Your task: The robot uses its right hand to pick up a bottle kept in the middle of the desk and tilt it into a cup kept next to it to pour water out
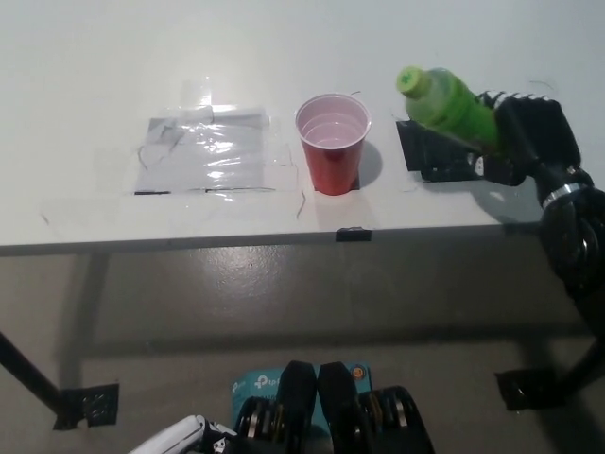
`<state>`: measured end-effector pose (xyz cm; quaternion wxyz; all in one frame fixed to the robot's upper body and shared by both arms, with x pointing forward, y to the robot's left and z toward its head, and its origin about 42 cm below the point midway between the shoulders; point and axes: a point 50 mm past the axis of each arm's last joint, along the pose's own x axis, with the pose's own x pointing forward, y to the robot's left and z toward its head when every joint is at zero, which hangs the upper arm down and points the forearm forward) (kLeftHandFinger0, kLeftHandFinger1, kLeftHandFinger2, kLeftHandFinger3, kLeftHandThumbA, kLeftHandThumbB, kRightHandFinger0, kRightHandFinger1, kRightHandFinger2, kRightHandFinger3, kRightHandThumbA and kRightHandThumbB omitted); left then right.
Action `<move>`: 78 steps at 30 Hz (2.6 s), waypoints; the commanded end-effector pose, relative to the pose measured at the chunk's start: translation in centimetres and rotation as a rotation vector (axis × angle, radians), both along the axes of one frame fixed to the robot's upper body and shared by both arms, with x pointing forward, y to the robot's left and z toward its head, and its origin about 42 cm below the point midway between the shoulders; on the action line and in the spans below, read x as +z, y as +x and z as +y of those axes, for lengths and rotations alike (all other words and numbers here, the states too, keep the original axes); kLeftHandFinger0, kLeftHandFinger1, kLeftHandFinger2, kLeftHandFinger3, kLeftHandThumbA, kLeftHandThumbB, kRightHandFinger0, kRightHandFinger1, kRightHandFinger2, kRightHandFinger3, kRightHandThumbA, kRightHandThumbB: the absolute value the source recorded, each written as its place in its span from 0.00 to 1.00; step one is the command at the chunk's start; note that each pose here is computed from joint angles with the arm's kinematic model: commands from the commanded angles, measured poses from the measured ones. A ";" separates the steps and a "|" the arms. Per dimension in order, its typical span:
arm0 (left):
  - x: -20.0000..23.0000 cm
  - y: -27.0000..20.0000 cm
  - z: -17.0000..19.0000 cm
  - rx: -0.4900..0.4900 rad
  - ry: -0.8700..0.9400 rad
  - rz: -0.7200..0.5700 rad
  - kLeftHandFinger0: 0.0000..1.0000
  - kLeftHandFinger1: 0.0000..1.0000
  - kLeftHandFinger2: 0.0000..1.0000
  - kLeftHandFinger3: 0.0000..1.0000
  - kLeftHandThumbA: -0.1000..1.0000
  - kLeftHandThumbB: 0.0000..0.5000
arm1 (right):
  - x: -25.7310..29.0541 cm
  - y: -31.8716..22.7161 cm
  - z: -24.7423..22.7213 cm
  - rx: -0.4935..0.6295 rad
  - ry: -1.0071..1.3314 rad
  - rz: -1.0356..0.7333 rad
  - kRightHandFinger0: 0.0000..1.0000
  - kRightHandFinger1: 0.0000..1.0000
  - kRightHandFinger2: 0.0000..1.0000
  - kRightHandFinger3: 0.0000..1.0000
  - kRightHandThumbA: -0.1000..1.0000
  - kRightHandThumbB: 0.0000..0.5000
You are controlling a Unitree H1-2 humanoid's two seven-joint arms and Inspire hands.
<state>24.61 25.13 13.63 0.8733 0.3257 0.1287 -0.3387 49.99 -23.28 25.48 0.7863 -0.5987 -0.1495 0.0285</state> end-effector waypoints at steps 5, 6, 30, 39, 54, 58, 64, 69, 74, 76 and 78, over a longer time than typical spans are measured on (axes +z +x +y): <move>0.6 0.3 0.5 -0.029 0.020 -0.007 0.83 0.73 0.77 1.00 1.00 0.85 | 5.3 1.2 3.9 0.025 -0.037 -0.027 0.00 0.01 0.15 0.30 0.00 0.00; 0.4 0.4 0.2 -0.033 0.018 -0.002 0.84 0.73 0.78 1.00 1.00 0.87 | 5.1 1.1 3.8 0.027 -0.049 -0.028 0.00 0.00 0.14 0.30 0.00 0.00; 1.4 0.8 0.6 -0.045 0.039 -0.018 0.92 0.77 0.80 1.00 1.00 0.82 | 10.8 2.7 1.2 -0.018 -0.410 -0.183 0.00 0.01 0.22 0.37 0.03 0.14; 1.4 0.9 0.7 -0.048 0.046 -0.018 0.95 0.79 0.82 1.00 1.00 0.82 | 12.5 2.4 3.6 0.039 -0.431 -0.240 0.00 0.04 0.25 0.40 0.09 0.24; 1.8 1.2 0.9 -0.049 0.055 -0.028 0.93 0.79 0.82 1.00 1.00 0.86 | 14.5 3.1 2.9 0.064 -0.623 -0.374 0.00 0.21 0.46 0.15 0.00 0.12; 1.8 1.2 1.0 -0.049 0.050 -0.028 0.94 0.79 0.82 1.00 1.00 0.86 | 15.6 3.1 2.7 0.044 -0.718 -0.381 0.00 0.17 0.44 0.25 0.00 0.10; 2.0 1.2 1.2 -0.039 0.052 -0.026 0.95 0.79 0.82 1.00 1.00 0.84 | 17.8 3.1 3.9 0.033 -0.824 -0.408 0.00 0.11 0.39 0.21 0.01 0.16; 2.2 1.6 1.2 -0.056 0.054 -0.034 0.92 0.79 0.82 1.00 1.00 0.81 | 19.0 3.1 5.1 0.080 -0.795 -0.458 0.00 0.00 0.23 0.17 0.04 0.27; 2.2 1.7 1.1 -0.055 0.045 -0.040 0.89 0.77 0.80 1.00 1.00 0.79 | 19.6 3.1 6.2 0.077 -0.820 -0.467 0.00 0.00 0.25 0.23 0.05 0.33; 2.3 1.7 1.1 -0.050 0.046 -0.034 0.89 0.77 0.81 1.00 1.00 0.81 | 19.8 3.2 6.5 0.070 -0.860 -0.480 0.00 0.00 0.25 0.17 0.08 0.27; 2.3 1.7 1.1 -0.056 0.050 -0.041 0.90 0.77 0.81 1.00 1.00 0.82 | 19.9 3.2 6.5 0.073 -0.891 -0.499 0.00 0.00 0.24 0.12 0.10 0.21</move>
